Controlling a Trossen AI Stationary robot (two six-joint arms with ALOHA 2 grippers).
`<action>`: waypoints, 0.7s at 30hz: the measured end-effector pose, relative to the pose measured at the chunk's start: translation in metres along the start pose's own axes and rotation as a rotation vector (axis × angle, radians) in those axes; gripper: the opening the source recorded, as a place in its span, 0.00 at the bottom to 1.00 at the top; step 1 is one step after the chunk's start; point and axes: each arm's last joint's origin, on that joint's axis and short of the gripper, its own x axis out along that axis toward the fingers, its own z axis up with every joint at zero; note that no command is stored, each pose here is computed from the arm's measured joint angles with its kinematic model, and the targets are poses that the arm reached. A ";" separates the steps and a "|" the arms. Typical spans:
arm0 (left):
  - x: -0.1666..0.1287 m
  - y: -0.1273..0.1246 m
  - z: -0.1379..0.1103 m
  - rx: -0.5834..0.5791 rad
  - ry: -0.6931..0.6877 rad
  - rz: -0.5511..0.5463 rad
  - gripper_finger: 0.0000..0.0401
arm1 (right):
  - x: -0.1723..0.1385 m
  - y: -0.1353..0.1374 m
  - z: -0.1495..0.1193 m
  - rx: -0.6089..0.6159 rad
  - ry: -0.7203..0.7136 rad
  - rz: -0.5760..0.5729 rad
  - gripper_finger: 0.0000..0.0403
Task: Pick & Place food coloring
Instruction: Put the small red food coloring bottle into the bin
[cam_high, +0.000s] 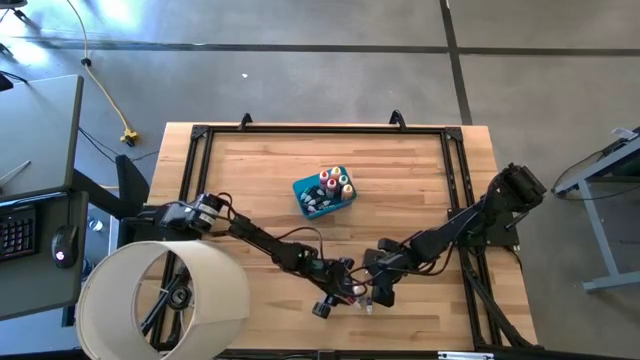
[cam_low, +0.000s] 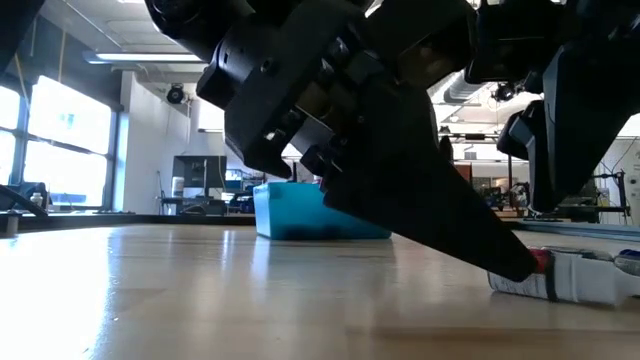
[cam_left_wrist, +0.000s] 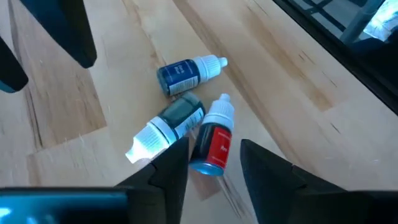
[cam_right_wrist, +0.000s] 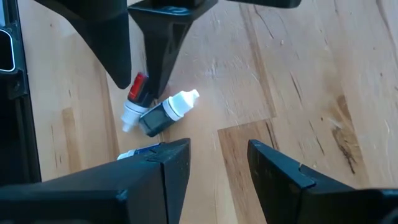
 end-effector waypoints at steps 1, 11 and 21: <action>0.000 0.000 0.000 0.000 0.000 0.000 0.33 | 0.000 0.000 0.000 0.000 0.000 0.000 0.38; -0.001 0.000 0.000 -0.003 0.007 0.006 0.11 | 0.000 0.000 0.000 0.000 0.000 0.000 0.38; -0.025 -0.003 0.018 -0.043 0.164 0.007 0.12 | 0.000 0.000 0.000 0.000 -0.002 0.002 0.38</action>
